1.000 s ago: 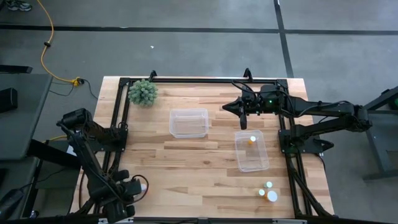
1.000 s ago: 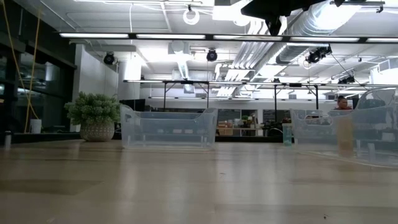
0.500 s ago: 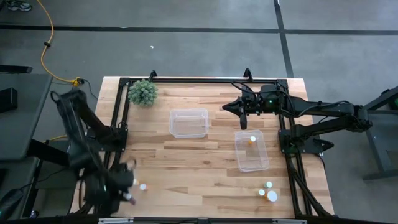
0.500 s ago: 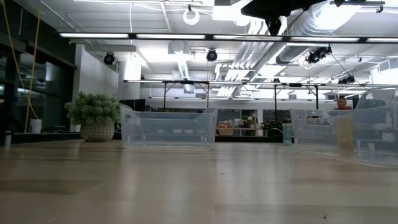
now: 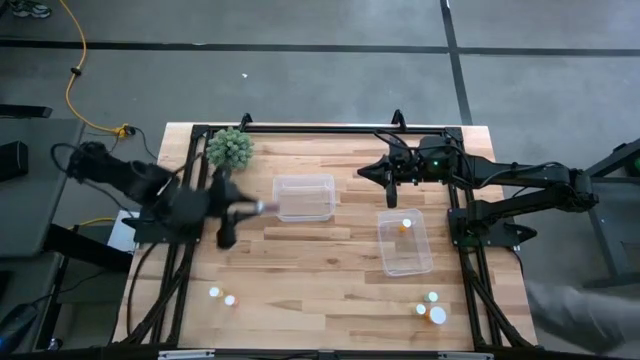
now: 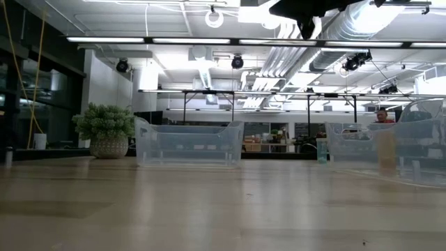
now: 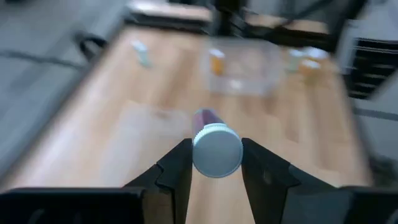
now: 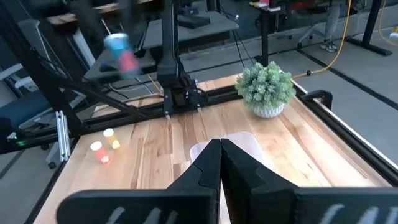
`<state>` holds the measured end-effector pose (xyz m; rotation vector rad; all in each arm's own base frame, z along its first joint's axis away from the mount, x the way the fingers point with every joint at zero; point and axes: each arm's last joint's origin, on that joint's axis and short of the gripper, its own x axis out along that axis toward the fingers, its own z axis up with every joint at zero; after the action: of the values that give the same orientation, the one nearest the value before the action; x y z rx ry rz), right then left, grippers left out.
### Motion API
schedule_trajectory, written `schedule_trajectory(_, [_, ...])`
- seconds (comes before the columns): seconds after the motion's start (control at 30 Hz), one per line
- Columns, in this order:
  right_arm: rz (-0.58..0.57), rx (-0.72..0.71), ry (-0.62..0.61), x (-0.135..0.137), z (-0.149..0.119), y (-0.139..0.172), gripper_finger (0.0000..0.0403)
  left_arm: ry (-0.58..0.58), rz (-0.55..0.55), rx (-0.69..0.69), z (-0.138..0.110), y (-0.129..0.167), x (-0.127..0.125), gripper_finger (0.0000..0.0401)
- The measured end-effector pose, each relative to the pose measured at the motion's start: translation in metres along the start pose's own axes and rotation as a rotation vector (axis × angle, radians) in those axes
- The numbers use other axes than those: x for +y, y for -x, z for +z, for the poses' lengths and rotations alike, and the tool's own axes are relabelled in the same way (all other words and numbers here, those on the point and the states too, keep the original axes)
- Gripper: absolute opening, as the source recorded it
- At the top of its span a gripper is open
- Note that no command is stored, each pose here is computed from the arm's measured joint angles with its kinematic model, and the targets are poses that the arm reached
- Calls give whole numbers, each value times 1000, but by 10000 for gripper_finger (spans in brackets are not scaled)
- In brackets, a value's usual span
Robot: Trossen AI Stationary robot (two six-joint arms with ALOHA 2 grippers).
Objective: Pick and place medicine bottles into bin by pill shape (circle, oval)
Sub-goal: Put the left blue capsule bottle into the top transparent bin
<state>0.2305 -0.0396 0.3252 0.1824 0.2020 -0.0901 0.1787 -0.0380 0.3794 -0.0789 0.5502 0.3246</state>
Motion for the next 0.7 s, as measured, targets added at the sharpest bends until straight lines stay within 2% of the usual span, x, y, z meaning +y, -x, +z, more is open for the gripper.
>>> schedule_trajectory(0.13, [8,-43,5,1,4,0,0,-85,95,-92,22,-19,29,111])
schedule_trajectory(0.27, [17,-95,14,2,9,0,0,-126,114,-185,41,-36,51,111])
schedule_trajectory(0.47, [42,-140,17,3,14,1,0,-132,49,-196,50,-67,69,111])
schedule_trajectory(0.7, [52,-154,20,3,15,1,0,-99,-47,-198,53,-100,70,111])
